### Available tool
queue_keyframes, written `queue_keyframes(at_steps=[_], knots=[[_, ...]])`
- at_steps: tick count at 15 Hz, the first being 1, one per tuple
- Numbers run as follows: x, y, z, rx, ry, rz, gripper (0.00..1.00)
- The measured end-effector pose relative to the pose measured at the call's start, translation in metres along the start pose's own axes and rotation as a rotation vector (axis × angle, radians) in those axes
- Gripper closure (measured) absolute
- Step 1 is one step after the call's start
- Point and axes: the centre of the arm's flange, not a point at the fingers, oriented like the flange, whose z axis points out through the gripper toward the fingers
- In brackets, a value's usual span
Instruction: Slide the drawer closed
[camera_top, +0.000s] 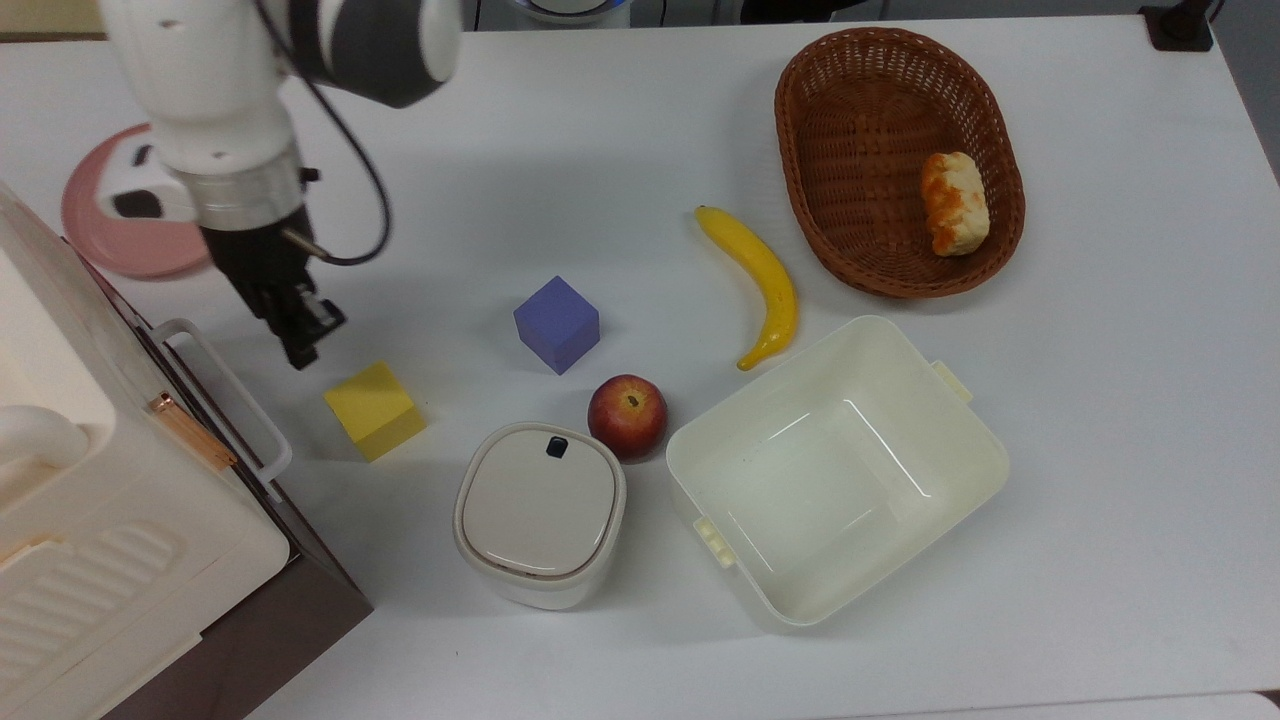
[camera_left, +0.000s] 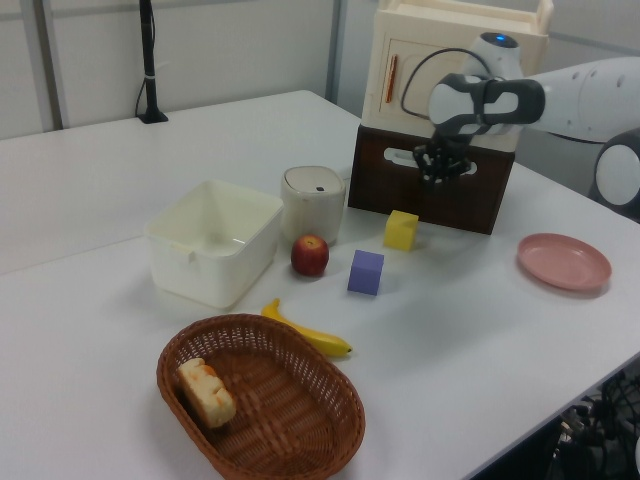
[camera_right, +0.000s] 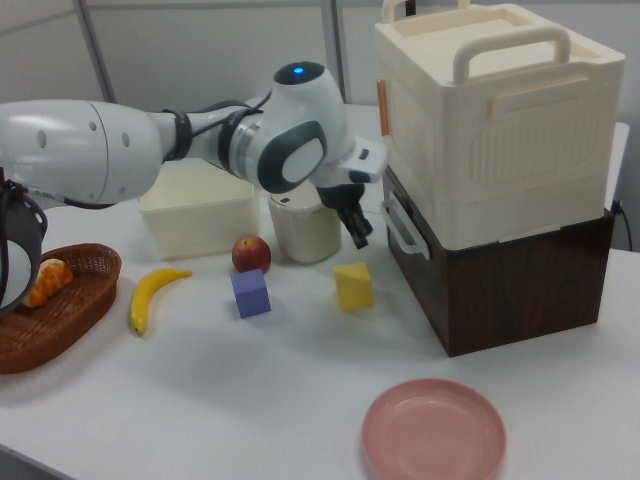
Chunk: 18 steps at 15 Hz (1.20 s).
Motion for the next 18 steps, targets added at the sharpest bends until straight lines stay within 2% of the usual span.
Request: queue_keyframes(at_steps=[3,5,7,8,12,14,15,18], knots=[[-0.025,-0.049,-0.009,0.013,-0.012,-0.133,0.99],[-0.050,-0.080,-0.030,0.015,-0.064,-0.232,0.99],[-0.075,-0.102,-0.065,0.007,-0.118,-0.323,0.99],[-0.090,-0.109,-0.098,0.003,-0.145,-0.385,0.99],[-0.126,-0.112,-0.165,0.001,-0.194,-0.553,0.98],[-0.143,-0.110,-0.186,-0.008,-0.229,-0.594,0.79],[-0.151,-0.106,-0.197,-0.017,-0.252,-0.604,0.63],[-0.164,-0.103,-0.211,-0.025,-0.279,-0.632,0.28]])
